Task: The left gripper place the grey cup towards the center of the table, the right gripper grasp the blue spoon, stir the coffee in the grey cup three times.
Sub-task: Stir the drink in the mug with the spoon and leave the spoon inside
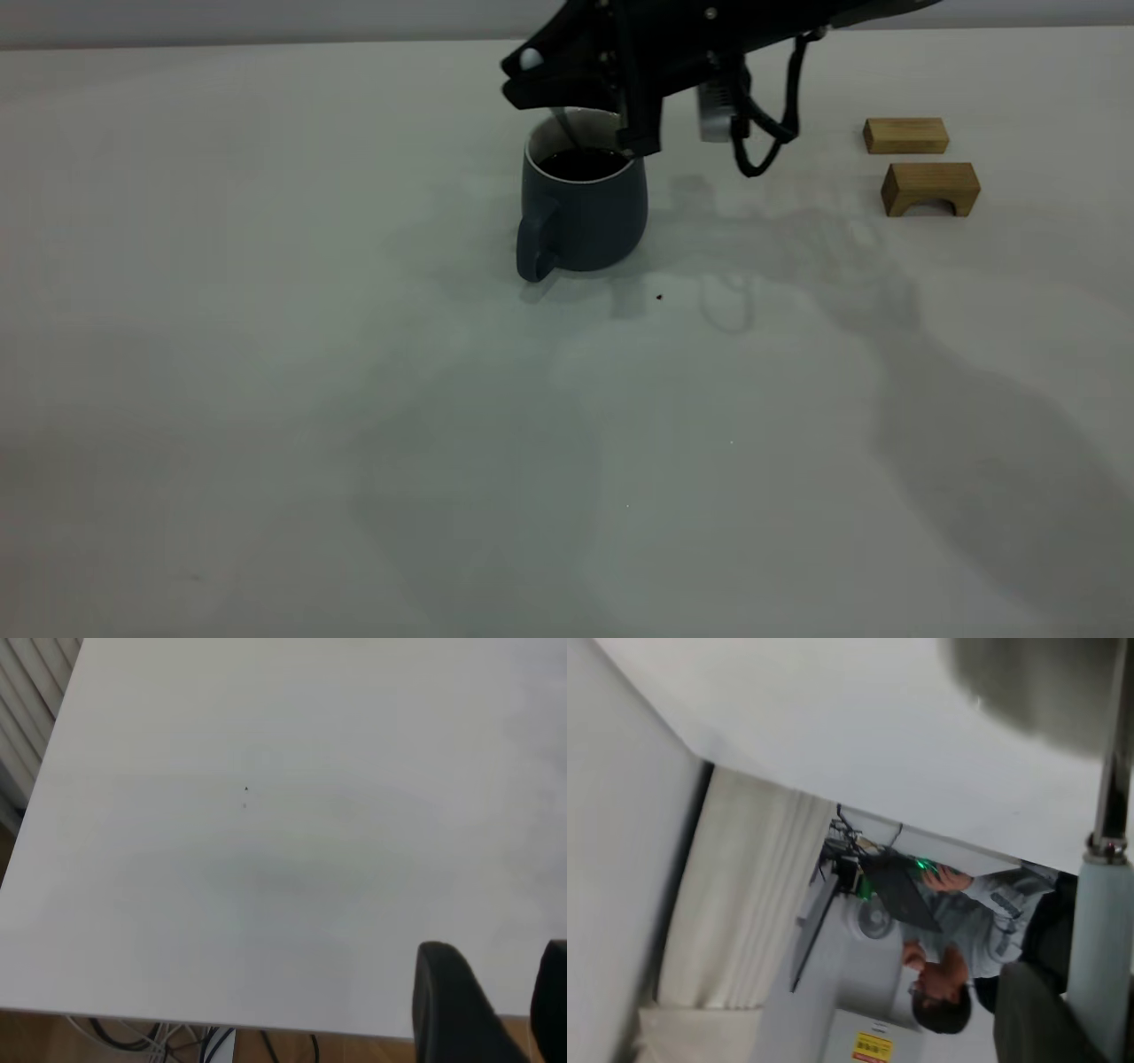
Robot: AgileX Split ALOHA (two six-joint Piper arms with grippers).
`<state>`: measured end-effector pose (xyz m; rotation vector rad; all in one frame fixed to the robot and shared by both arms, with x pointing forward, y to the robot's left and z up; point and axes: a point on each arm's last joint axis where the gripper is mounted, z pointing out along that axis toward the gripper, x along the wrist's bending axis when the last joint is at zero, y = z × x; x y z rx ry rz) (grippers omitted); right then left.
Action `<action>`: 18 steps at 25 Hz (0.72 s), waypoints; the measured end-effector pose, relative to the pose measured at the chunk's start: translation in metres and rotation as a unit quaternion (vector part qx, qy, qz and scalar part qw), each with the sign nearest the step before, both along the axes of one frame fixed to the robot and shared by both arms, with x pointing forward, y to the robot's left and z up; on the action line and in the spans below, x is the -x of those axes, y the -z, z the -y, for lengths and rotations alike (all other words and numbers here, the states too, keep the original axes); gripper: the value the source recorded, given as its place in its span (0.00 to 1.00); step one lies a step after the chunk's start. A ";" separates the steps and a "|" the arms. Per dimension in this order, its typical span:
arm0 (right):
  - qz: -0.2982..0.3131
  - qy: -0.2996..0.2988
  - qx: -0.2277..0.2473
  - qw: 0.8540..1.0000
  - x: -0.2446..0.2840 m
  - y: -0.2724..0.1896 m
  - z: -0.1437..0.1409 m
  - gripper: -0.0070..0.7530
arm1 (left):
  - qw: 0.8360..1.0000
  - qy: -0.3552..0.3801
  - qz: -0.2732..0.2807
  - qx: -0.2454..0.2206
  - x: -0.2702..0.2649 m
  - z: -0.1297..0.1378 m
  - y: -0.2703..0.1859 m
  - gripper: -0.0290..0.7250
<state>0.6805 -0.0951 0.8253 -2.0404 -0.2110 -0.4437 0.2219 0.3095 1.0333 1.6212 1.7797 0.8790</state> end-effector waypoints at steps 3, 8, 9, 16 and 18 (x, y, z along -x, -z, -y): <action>-0.053 0.021 -0.014 0.998 -0.001 0.000 0.006 0.17 | 1.000 0.000 0.000 0.000 0.000 0.000 0.000 0.44; -0.103 0.022 -0.038 0.994 0.005 -0.002 -0.003 0.17 | 1.000 0.000 0.000 0.000 0.000 0.000 0.000 0.44; -0.097 0.019 -0.040 0.994 0.006 -0.003 -0.007 0.17 | 1.000 0.000 0.000 0.000 0.000 0.000 0.000 0.44; -0.001 -0.008 -0.020 1.000 0.002 -0.003 -0.005 0.17 | 1.000 0.000 0.000 0.000 0.000 0.000 0.000 0.44; 0.005 -0.003 -0.018 1.000 -0.001 -0.003 0.001 0.17 | 1.000 0.000 0.000 0.000 0.000 0.000 0.000 0.44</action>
